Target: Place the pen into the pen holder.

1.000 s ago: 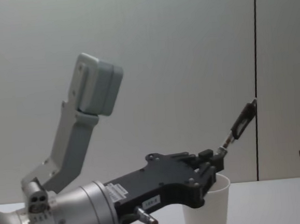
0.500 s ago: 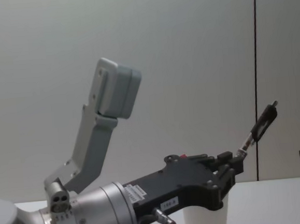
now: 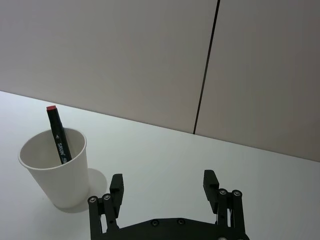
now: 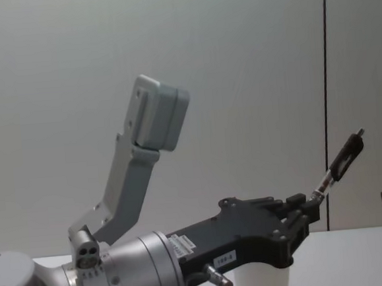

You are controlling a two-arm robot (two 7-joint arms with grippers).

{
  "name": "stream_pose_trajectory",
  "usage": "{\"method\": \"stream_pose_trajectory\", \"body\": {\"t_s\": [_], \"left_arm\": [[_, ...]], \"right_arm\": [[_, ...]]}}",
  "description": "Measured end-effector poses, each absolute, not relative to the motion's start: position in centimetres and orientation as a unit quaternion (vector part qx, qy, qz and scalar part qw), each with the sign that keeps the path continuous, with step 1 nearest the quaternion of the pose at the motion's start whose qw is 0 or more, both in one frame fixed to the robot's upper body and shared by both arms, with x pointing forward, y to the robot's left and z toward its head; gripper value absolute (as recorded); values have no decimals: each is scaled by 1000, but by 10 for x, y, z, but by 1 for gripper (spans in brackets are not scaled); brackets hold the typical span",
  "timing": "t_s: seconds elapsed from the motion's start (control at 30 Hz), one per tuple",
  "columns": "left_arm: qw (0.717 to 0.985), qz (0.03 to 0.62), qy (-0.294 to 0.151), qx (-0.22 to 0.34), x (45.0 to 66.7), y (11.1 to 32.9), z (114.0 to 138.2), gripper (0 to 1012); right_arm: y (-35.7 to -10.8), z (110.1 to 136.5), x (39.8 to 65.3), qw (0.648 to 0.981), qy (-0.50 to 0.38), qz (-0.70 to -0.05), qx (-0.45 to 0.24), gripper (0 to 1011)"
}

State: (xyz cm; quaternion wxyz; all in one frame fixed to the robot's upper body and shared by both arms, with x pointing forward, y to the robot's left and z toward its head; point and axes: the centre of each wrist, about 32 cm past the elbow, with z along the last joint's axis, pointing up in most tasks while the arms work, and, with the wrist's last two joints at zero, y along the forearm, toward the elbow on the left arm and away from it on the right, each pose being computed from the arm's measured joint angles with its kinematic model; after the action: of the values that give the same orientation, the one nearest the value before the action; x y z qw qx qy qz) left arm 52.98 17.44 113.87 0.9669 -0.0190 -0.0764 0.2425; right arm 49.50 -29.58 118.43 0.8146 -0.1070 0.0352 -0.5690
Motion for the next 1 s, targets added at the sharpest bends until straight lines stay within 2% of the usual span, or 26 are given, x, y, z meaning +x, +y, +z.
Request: {"method": "stream_pose_trajectory", "body": {"t_s": [0.63,1.0], "left_arm": [[968,238,-75,-20,532,172,1138,136],[968,238,-75,-20,532,172,1138,137]], "right_arm": [[-300,1185,493,820,44,-564,-90,1001],[-313,1185,490,832,58,-549,-53,1001]]}}
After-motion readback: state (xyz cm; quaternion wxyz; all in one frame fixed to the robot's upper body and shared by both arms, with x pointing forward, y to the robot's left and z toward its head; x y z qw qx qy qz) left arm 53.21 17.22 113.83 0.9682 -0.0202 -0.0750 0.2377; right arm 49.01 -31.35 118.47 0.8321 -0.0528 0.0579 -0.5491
